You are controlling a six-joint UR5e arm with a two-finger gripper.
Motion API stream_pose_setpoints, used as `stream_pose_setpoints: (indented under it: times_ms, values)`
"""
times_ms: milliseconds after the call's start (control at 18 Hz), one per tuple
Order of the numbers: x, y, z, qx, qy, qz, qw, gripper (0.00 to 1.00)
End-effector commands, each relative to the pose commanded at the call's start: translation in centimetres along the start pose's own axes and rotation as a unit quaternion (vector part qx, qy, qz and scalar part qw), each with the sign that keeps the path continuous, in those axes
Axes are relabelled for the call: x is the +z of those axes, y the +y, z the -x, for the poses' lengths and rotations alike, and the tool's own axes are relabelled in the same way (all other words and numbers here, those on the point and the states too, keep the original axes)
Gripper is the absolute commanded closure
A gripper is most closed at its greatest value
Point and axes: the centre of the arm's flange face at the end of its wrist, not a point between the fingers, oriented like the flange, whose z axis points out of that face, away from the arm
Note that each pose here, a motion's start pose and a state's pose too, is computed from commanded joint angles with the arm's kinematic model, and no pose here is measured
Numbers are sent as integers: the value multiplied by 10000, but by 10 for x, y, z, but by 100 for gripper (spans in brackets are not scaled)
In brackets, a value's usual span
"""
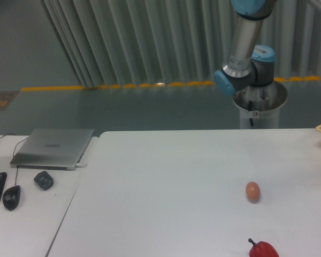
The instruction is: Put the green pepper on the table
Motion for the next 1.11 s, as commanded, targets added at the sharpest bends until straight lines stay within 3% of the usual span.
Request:
stream_pose_setpoints:
  times_ms: [56, 556, 1111]
  values:
    - [1, 1, 0, 6, 11, -25, 10000, 0]
    - [-8, 5, -4, -253, -233, -271, 9990, 0]
    - [20, -2, -4, -245, -14, -316, 9992, 0]
